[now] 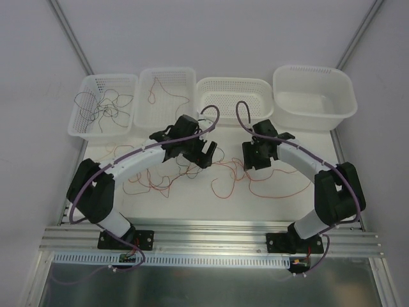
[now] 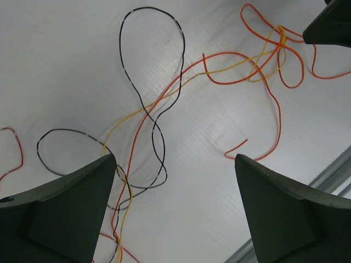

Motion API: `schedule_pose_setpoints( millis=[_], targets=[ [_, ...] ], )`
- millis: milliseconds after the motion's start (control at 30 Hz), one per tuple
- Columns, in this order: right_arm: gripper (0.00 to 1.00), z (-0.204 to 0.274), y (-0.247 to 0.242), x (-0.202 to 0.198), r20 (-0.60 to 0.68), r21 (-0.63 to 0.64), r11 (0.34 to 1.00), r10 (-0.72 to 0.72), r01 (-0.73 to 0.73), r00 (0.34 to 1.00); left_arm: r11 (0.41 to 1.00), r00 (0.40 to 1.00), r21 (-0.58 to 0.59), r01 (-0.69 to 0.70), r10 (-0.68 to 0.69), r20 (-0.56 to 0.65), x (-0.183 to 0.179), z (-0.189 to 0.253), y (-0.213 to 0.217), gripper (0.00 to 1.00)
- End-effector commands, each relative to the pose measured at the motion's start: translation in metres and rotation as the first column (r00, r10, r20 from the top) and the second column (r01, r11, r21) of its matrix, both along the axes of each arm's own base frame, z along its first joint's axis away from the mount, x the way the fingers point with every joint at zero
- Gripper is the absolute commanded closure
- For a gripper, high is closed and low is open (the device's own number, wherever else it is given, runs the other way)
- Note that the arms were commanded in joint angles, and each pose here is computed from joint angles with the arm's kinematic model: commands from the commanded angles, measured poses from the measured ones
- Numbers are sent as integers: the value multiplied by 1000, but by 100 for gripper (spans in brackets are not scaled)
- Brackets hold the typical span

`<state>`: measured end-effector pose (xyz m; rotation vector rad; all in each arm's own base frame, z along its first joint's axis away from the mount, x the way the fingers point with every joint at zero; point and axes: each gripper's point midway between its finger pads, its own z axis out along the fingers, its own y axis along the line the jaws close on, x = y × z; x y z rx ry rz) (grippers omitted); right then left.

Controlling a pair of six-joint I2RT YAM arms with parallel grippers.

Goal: Untangle the cables

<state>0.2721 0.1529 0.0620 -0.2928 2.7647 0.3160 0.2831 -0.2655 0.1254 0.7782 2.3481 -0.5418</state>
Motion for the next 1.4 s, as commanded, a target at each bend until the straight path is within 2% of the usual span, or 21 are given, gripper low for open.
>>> schedule_pose_setpoints(
  millis=[0,200,333,367,567,667,700,767,800,833,900,933,1000,1167,1267,1300,1367],
  targets=[
    [47,8,23,29,91,37,997,58,-61,994,992,996,-90,84,-80,49,24,0,-40,11],
    [54,-18,29,35,65,-24,998,66,-65,996,995,997,-82,54,-59,-59,30,-44,-59,16],
    [57,-31,25,33,50,-83,995,58,-54,997,999,993,-53,0,-7,-119,27,-67,-55,19],
    [58,-33,17,35,65,-132,991,42,-33,997,999,992,-36,-36,31,-123,28,-71,-51,21],
    [64,-47,6,29,49,-236,972,23,-11,999,980,961,54,-191,198,-195,14,-102,-21,33],
    [69,-55,5,22,25,-279,960,28,-20,999,955,932,99,-281,296,-210,11,-107,-2,46],
    [73,-57,4,18,13,-287,958,20,-16,1000,945,921,103,-309,324,-215,13,-107,6,52],
    [78,-60,0,16,6,-311,951,6,-4,1000,927,895,134,-349,372,-244,9,-113,19,58],
    [85,-60,-3,15,4,-323,946,1,1,1000,913,878,151,-380,407,-253,11,-117,30,62],
    [89,-61,-7,12,-4,-337,941,-3,1,1000,907,869,159,-391,420,-262,10,-119,34,69],
    [97,-56,-15,13,10,-369,929,-14,17,1000,887,841,189,-422,460,-284,5,-126,48,77],
    [99,-54,-20,10,6,-386,922,-18,19,1000,873,825,194,-446,486,-290,8,-127,57,84],
    [99,-45,-34,11,21,-415,909,-46,51,999,852,796,221,-475,523,-305,2,-133,70,87],
    [99,-17,-73,16,48,-358,902,-241,241,969,774,706,306,-555,632,-319,-12,-148,118,91],
    [99,18,-102,22,90,-240,882,-396,405,914,738,665,326,-591,674,-320,-23,-150,139,95],
    [99,31,-118,29,111,-198,856,-465,478,879,726,655,323,-607,687,-315,-23,-148,141,96],
    [99,61,-130,30,145,-118,836,-520,536,842,708,635,321,-629,706,-315,-27,-147,145,97]
  ],
)
